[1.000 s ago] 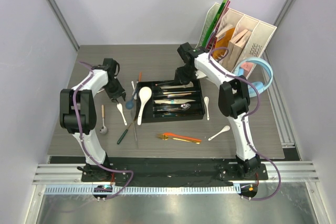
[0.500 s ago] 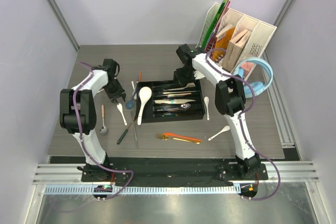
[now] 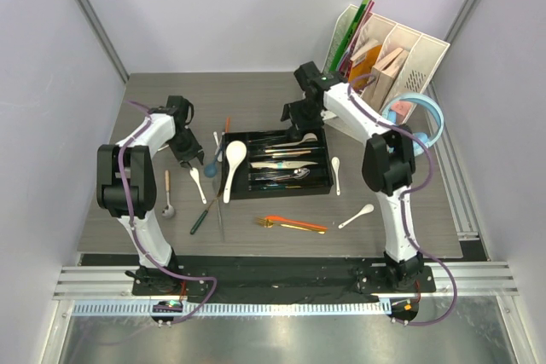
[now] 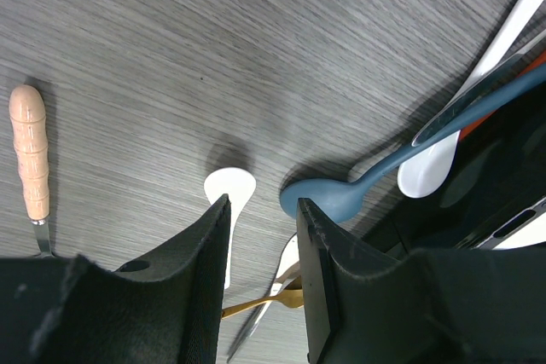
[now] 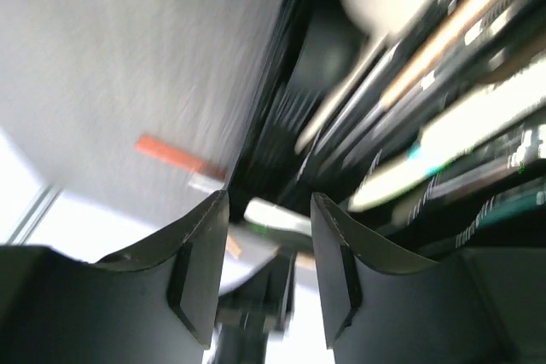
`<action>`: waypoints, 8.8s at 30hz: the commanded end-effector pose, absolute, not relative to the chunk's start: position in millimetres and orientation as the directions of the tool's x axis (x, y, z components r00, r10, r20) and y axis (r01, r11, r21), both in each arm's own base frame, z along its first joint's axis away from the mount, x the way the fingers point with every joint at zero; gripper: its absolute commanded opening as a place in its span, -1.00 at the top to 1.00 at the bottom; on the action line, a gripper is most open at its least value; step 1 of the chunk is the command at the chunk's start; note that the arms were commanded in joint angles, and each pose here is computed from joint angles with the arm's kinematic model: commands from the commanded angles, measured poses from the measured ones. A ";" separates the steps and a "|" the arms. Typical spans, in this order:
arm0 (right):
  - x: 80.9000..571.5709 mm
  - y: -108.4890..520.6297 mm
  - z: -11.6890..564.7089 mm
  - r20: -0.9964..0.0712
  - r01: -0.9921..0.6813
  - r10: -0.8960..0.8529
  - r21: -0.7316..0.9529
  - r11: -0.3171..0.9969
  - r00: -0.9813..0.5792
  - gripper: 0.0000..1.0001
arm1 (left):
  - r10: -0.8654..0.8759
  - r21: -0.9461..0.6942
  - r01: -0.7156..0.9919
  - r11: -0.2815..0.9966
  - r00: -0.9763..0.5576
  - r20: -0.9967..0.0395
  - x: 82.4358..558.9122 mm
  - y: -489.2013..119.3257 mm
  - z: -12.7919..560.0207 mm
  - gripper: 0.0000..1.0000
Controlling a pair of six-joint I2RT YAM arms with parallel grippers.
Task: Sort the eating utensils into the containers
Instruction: Place the spoon in the storage box, then pick up the spoon from the center of the board, then place the spoon in the storage box, then pick up the spoon from the center of the board.
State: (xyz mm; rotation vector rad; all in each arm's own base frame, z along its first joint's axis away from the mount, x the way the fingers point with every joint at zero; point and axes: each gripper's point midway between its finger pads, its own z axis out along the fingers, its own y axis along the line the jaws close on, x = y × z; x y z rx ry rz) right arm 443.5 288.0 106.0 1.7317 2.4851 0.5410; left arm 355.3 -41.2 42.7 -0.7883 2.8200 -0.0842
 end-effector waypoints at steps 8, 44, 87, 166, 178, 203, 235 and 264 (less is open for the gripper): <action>411.6 267.6 233.7 0.182 0.662 0.717 0.582 0.473 -0.673 0.00 | -0.514 -0.137 -0.495 0.858 -0.830 -0.217 362.1 -40.4 52.4 0.24; 312.3 83.7 60.7 -0.059 0.285 0.281 -0.095 0.954 -0.958 0.15 | -0.495 -0.067 -0.494 0.867 -0.837 -0.232 357.0 -28.1 71.5 0.25; 287.8 113.5 11.1 0.193 0.080 0.101 -0.116 0.990 -0.976 0.24 | -0.513 -0.065 -0.511 0.857 -0.832 -0.212 366.6 -31.3 64.3 0.25; 333.5 285.6 116.1 0.444 0.978 0.873 0.146 0.151 -0.201 0.98 | -0.525 -0.123 -0.511 0.851 -0.821 -0.226 361.7 -31.8 55.6 0.25; 331.1 286.6 91.5 0.422 0.977 0.882 0.096 0.190 -0.212 0.97 | -0.521 -0.112 -0.509 0.853 -0.824 -0.221 359.5 -30.5 53.8 0.26; 327.8 287.6 92.2 0.397 0.955 0.869 0.111 0.275 -0.296 0.28 | -0.520 -0.108 -0.509 0.854 -0.827 -0.213 357.5 -30.6 50.3 0.26; 187.2 77.6 87.2 0.339 0.837 0.814 -0.118 0.534 -0.471 -0.02 | -0.519 -0.095 -0.511 0.855 -0.840 -0.156 355.3 -34.3 34.3 0.27; 182.7 70.5 38.0 0.404 0.774 0.793 -0.259 0.578 -0.457 0.13 | -0.514 -0.077 -0.508 0.858 -0.845 -0.145 354.1 -32.7 28.9 0.26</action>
